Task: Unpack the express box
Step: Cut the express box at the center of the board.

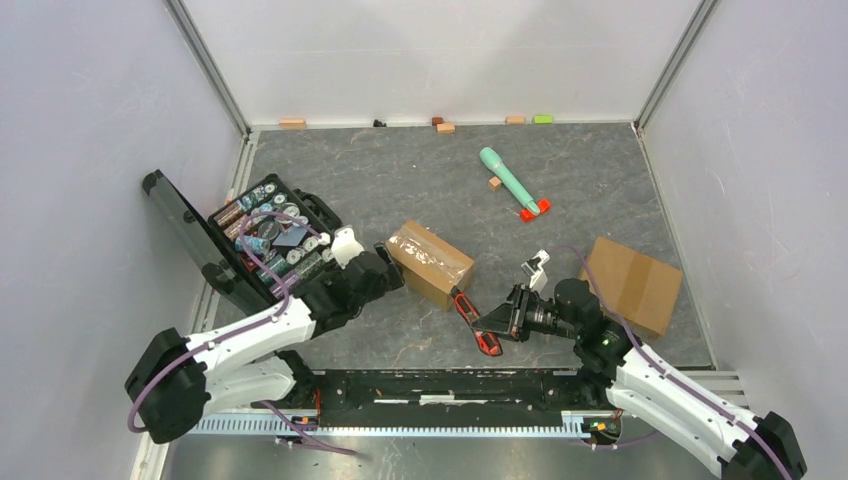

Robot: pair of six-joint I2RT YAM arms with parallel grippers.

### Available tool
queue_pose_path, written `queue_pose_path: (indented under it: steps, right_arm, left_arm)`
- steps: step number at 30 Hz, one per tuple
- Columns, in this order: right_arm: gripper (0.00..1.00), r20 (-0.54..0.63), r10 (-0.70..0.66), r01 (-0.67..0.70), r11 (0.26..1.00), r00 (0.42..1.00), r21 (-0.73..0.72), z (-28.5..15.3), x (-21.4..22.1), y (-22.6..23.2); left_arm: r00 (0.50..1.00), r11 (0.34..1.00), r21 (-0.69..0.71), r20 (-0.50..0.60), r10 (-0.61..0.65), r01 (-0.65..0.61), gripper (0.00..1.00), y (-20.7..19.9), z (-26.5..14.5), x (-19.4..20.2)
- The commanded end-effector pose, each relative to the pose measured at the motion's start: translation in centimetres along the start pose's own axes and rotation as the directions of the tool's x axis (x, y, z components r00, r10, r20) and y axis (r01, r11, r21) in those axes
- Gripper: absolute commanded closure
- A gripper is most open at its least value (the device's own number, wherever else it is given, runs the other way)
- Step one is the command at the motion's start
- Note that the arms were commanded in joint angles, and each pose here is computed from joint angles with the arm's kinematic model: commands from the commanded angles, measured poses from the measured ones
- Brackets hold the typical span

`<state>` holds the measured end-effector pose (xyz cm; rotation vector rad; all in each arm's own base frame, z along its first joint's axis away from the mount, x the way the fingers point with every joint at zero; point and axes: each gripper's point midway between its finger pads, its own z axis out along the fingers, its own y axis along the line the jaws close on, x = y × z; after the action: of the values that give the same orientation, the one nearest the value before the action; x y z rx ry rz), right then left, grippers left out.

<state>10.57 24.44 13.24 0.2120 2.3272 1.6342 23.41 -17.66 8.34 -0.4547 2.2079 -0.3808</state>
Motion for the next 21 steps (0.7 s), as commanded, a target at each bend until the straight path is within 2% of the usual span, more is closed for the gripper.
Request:
queue_pose_path:
  steps: [1,9,12,21]
  right_arm:
    - [1.00,-0.016,0.008,-0.007,0.998,1.000,0.068,-0.1,0.2,-1.5]
    - [1.00,-0.013,-0.022,0.022,1.000,1.000,0.001,0.9,-0.9,1.0]
    - [1.00,-0.006,-0.034,0.034,0.999,0.999,-0.041,1.4,-1.5,2.5]
    - [1.00,-0.012,-0.028,0.027,0.994,1.000,-0.102,3.0,-1.8,4.4]
  left_arm:
    - [0.998,0.996,0.064,0.001,0.066,-0.066,0.00,-2.0,-0.1,-1.8]
    - [0.993,0.980,0.164,0.002,0.115,-0.114,0.00,-5.1,-4.4,-5.3]
    - [0.991,0.977,0.173,-0.022,0.134,-0.128,0.00,-6.3,-4.7,-5.7]
    - [0.975,0.975,-0.022,-0.042,0.219,-0.220,0.00,-6.5,-1.9,-6.8]
